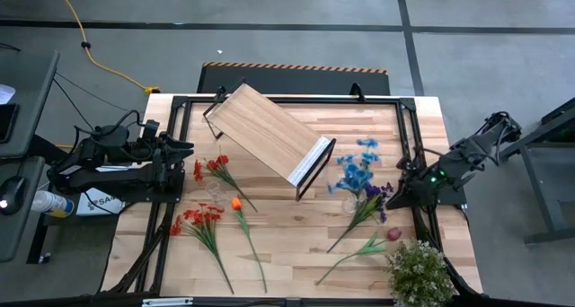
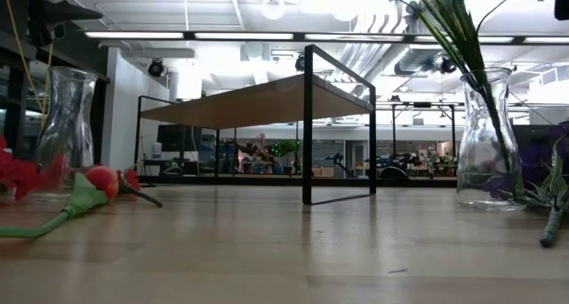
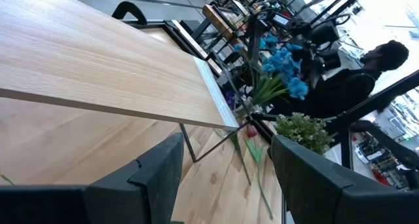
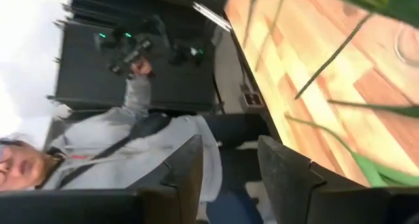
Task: Pick and place flowers into a vace then onto a shelf
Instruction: Put the purple flower into the right transparent vase
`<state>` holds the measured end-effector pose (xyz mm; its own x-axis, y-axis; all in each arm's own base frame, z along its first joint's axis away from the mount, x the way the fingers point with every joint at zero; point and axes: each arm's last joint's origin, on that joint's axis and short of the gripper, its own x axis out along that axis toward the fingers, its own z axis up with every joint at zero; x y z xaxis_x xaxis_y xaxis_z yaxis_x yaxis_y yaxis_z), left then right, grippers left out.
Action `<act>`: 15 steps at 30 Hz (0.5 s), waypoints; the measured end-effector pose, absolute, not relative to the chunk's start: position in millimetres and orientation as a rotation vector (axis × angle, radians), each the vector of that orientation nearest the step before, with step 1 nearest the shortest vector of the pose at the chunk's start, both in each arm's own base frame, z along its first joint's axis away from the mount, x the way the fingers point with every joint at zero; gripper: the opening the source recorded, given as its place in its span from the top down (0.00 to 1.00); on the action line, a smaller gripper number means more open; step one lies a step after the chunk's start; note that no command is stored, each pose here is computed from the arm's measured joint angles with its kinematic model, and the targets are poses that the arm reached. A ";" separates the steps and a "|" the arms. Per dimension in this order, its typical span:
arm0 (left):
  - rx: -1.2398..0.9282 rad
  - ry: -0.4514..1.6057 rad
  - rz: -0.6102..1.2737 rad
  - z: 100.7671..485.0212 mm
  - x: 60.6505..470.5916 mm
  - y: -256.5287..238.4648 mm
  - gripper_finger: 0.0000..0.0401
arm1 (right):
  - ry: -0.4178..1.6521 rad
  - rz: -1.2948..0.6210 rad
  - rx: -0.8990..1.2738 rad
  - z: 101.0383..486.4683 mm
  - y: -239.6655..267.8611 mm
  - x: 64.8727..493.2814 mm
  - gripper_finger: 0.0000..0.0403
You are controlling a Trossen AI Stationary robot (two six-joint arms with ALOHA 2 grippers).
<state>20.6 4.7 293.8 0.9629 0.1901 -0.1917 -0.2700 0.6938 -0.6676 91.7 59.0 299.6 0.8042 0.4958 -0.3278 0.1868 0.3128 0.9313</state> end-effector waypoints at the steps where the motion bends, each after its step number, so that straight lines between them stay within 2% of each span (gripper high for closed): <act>1: -0.762 0.111 0.257 293.8 20.6 4.7 0.34 | 0.676 0.222 1.261 297.8 60.5 92.9 0.67; 8: -0.762 0.110 0.257 293.9 20.6 4.7 0.34 | 0.842 0.216 1.288 289.0 71.6 101.6 0.68; 15: -0.772 0.116 0.191 295.6 21.2 2.9 0.34 | 0.845 0.236 1.301 289.3 89.0 105.2 0.68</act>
<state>21.2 2.9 295.6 0.9762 0.1289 -0.1742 -0.2140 0.7002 -0.6811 105.2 89.0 289.3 0.6879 0.5962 -0.4140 0.2955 0.2909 0.9100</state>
